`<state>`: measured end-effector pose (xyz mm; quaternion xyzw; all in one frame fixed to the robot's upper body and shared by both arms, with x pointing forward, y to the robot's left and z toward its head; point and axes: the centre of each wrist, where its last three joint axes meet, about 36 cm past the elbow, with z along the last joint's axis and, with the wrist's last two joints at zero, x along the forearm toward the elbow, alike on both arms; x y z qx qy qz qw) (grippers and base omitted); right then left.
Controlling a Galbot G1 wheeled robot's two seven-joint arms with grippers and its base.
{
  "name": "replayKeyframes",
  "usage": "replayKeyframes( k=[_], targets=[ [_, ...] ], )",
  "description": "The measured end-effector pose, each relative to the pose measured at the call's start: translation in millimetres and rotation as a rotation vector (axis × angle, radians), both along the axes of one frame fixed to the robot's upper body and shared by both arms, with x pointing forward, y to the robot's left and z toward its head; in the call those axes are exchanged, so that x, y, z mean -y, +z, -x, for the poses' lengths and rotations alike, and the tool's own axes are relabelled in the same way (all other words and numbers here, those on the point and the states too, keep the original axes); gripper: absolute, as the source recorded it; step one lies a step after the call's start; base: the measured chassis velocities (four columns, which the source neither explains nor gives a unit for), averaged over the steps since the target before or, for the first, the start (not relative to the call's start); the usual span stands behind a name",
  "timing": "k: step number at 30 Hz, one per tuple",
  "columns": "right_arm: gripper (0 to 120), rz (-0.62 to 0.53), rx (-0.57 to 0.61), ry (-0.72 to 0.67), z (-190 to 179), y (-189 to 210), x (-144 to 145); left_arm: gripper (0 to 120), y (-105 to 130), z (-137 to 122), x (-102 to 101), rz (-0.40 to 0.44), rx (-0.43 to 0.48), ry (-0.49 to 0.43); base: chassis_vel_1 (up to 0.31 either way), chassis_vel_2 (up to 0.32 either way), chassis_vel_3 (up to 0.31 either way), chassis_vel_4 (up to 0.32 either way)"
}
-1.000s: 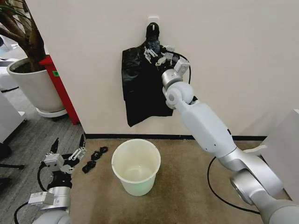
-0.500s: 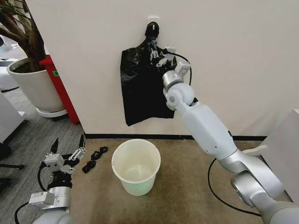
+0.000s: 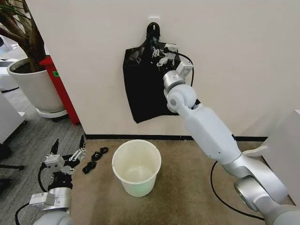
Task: Place the garbage bag over the trash bin.
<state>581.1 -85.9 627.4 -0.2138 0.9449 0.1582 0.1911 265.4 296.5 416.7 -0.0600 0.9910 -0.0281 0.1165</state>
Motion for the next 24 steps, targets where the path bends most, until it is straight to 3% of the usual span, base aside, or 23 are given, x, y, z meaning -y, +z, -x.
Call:
replayKeyframes(
  k=[24],
  targets=[
    [0,-0.004,-0.093,0.023,38.9,-63.2,-6.0,96,-6.8,-1.0,-0.9,-0.008,-0.015,0.007,0.0,0.0,0.0,0.0]
  ],
)
